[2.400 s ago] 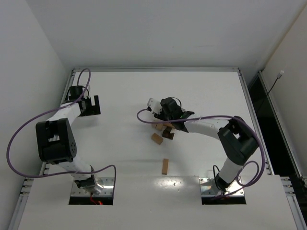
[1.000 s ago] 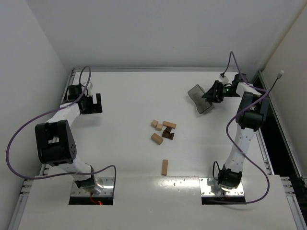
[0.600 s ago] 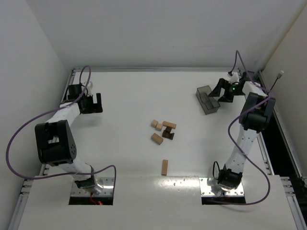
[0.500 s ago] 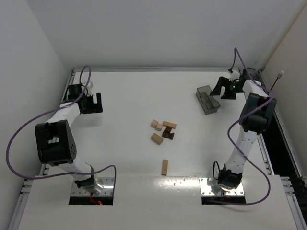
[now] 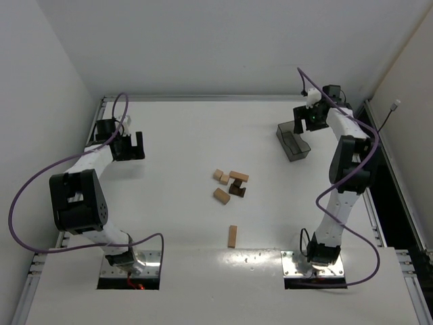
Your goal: Build the wood block tower
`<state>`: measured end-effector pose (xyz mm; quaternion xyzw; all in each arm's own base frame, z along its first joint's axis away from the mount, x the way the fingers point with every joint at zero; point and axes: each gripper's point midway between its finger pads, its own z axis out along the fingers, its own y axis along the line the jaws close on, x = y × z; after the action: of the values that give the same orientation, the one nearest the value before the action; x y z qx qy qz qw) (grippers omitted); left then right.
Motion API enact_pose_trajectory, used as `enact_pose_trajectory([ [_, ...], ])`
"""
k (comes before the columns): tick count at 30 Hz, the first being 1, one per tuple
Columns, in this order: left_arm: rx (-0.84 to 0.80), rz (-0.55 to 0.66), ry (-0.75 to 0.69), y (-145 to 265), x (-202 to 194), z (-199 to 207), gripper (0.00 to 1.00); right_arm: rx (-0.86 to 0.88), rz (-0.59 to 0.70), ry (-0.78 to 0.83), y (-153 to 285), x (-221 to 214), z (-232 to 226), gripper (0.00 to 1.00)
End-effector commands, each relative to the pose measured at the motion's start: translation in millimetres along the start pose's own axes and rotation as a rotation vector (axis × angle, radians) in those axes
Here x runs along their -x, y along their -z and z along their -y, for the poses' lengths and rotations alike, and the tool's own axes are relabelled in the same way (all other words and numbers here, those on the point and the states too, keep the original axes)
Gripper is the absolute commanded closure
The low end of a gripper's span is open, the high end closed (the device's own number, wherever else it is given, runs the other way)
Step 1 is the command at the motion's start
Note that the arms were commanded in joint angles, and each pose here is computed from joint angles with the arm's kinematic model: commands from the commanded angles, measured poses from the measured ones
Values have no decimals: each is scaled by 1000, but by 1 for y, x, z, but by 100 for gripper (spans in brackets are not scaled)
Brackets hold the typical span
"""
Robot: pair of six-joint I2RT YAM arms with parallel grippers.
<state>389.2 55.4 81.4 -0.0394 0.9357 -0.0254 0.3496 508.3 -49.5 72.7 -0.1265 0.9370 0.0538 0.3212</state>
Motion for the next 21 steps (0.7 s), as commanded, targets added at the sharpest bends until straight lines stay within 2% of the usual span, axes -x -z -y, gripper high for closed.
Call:
enact_pose_trajectory([
  [1,12,47,1,1,19,-6,1,-92,-42,44,-3,-13,24,27],
  [6,23,56,0,2,23,-8,1,-88,-77,45,-15,-26,25,42],
  [11,31,46,1,0,21,-10,1,-65,-146,55,-26,-46,19,43],
  [15,31,37,3,-3,18,-10,1,-60,-133,69,-25,-41,19,43],
  [17,30,28,4,-4,14,-10,1,-44,-148,64,-28,-46,16,50],
  [19,30,28,4,-4,14,-10,1,-44,-148,64,-28,-43,17,64],
  [20,30,28,4,-4,14,-10,1,-54,-152,65,-28,-44,19,87],
  [21,30,28,4,-4,14,-10,1,-64,-166,64,-30,-48,21,100],
])
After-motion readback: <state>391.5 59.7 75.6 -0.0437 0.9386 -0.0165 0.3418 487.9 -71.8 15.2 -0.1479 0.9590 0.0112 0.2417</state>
